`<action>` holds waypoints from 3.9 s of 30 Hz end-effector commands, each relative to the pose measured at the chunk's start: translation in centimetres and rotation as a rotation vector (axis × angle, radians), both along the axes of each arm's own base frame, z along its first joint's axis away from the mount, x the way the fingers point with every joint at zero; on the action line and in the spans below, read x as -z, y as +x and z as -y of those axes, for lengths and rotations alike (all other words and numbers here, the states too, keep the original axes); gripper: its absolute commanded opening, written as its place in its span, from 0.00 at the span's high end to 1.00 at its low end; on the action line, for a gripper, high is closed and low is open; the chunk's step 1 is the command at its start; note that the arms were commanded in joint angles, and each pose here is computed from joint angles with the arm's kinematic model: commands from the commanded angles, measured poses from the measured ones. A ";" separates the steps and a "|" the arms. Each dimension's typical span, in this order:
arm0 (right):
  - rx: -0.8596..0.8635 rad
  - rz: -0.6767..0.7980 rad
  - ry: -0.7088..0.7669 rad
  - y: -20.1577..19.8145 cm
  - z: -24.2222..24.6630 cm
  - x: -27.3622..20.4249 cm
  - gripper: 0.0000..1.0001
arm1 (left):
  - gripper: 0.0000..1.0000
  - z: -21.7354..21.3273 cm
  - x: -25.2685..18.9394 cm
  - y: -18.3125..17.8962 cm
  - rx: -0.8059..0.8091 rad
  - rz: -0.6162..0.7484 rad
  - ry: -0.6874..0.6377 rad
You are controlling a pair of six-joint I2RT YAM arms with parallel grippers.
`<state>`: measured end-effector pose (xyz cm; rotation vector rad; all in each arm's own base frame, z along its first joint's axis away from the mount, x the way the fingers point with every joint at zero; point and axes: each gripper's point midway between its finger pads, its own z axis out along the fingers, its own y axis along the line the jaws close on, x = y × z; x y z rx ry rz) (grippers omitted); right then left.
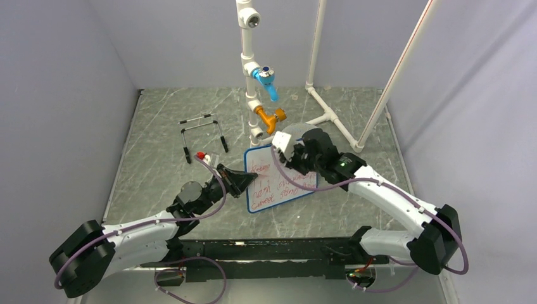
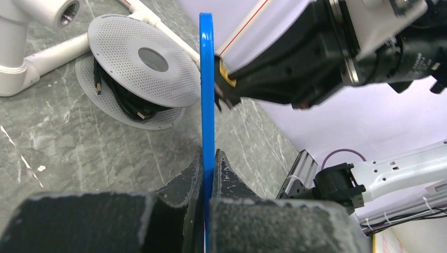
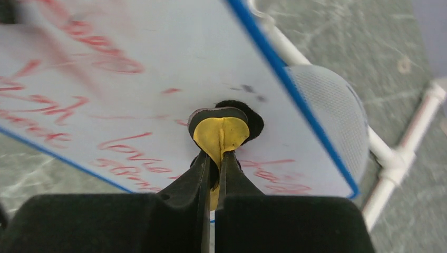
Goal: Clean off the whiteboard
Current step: Erase the whiteboard at the center of the board.
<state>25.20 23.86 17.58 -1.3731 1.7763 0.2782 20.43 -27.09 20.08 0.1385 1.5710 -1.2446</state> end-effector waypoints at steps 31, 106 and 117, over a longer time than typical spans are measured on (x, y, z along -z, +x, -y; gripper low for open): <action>-0.011 -0.029 -0.021 1.9 -1.8 1.3 1.00 | 1.00 1.7 -0.7 -2.2 0.146 -0.063 -0.084; 0.028 -0.170 0.113 2.8 -0.4 2.0 1.00 | 1.00 2.0 -0.7 -2.8 0.181 -0.108 -0.118; -0.142 -0.243 0.119 -0.4 -1.3 2.8 1.00 | 1.00 2.5 -1.1 -3.5 0.239 -0.058 -0.123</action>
